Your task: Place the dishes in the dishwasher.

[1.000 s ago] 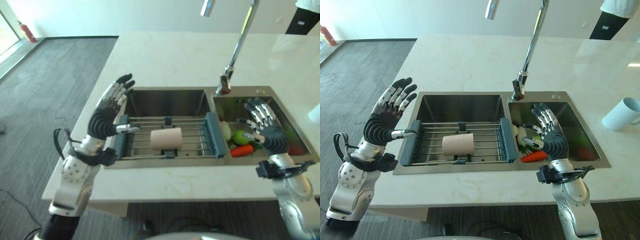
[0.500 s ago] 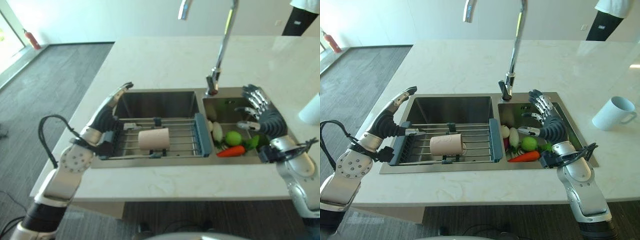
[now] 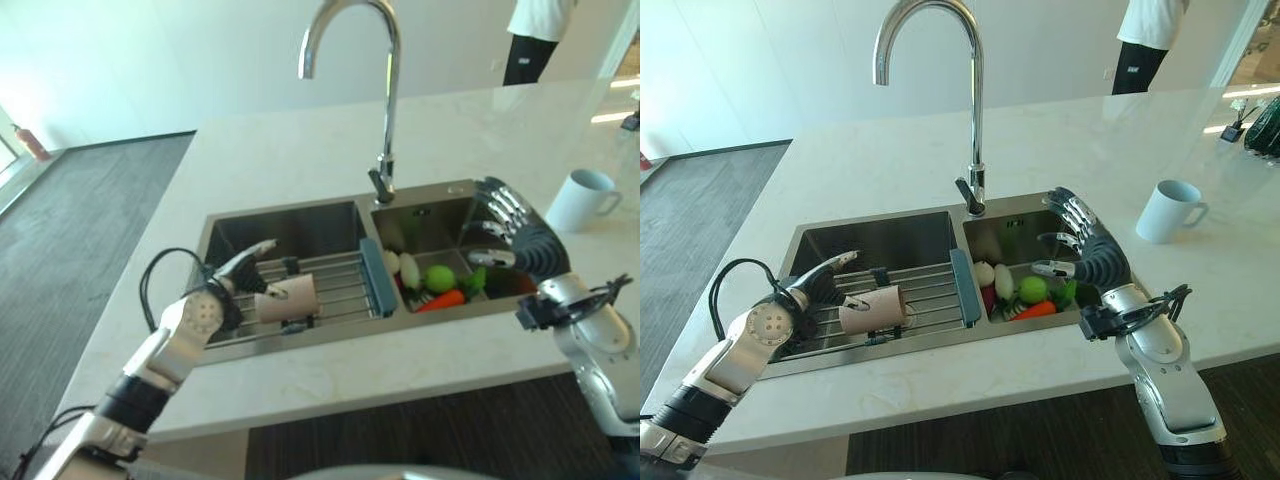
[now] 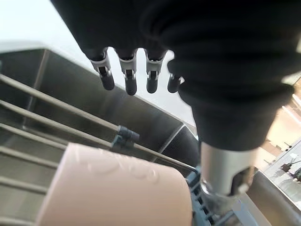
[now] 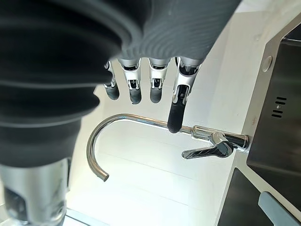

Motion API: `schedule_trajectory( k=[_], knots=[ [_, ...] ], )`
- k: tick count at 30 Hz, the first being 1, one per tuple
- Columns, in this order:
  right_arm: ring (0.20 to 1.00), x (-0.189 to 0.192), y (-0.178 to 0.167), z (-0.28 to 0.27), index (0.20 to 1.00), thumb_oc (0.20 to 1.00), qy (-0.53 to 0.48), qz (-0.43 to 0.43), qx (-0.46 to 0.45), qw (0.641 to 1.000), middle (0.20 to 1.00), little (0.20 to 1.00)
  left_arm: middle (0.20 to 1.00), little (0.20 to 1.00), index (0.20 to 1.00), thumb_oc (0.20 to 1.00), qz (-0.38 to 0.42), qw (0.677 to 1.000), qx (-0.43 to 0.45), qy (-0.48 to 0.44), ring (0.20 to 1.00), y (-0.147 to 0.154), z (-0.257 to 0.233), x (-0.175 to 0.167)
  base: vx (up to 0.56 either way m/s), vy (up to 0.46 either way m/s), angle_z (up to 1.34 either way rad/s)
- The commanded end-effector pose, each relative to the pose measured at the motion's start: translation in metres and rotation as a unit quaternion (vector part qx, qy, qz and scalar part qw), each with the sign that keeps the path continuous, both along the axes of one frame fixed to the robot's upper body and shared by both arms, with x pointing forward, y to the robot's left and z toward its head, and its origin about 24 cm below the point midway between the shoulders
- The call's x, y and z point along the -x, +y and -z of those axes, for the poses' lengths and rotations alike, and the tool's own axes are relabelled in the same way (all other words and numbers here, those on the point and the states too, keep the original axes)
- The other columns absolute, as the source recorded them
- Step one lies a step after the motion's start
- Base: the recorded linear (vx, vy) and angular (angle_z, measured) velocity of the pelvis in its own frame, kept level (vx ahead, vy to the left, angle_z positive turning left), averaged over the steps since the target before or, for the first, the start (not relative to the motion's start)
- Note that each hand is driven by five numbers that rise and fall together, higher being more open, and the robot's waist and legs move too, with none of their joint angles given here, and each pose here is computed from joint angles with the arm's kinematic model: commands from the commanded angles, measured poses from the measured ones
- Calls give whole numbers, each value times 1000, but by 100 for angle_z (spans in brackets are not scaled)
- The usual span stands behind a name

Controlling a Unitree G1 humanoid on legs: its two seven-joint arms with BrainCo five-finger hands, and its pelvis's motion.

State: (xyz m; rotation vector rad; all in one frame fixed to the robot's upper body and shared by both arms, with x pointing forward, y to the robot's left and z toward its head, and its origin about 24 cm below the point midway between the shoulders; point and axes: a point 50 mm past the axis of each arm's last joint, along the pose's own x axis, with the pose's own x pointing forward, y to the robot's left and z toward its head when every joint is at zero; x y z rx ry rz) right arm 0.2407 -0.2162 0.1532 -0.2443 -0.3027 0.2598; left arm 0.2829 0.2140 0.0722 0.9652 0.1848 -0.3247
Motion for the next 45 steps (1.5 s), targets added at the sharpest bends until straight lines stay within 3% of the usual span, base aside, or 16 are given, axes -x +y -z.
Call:
schedule_trajectory(
  k=[1,25,45],
  knots=[
    [1000,-6,6,-33,1000,1000,-76,-25,-8,997,1000,1000,1000,1000,1000,1000,3,996,-53,-77,1000,5,-40,-23,0,0,0],
    [1000,-4,3,-32,1000,1000,-70,-31,5,997,1000,1000,1000,1000,1000,1000,-19,993,-119,-7,1000,25,-4,-15,17,1,-2],
    [1000,-4,7,-30,1000,1000,-65,-42,8,997,1000,1000,1000,1000,1000,1000,-14,990,-133,40,1000,20,20,-13,11,1,-1]
  ],
)
